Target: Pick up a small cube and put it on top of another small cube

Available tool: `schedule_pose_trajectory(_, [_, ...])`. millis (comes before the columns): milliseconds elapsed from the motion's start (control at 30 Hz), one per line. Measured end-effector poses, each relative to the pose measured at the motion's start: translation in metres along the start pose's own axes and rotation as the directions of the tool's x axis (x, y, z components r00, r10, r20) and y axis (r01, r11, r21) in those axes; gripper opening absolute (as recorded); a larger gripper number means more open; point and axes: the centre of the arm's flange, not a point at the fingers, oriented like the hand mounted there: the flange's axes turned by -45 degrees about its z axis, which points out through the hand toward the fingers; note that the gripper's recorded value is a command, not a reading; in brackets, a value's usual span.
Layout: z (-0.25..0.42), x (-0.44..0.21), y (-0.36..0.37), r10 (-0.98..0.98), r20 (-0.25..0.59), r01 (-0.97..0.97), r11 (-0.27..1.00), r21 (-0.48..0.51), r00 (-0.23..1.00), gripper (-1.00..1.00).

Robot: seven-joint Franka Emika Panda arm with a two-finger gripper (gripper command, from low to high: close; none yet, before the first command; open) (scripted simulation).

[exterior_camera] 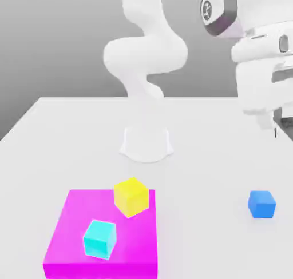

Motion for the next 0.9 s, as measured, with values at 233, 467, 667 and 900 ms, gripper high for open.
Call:
schedule_pose_trajectory(233, [0.121,-0.022,-0.124,-0.430,0.117,0.406,0.896,0.182,0.895,0.00])
schedule_pose_trajectory(467, [0.197,-0.045,-0.145,-0.479,0.128,0.448,0.868,0.213,0.868,-1.00])
schedule_pose_trajectory(667, [0.201,-0.046,-0.146,-0.480,0.130,0.448,0.868,0.213,0.868,-1.00])
schedule_pose_trajectory(900, [0.142,-0.034,-0.134,-0.473,0.133,0.442,0.872,0.211,0.871,-1.00])
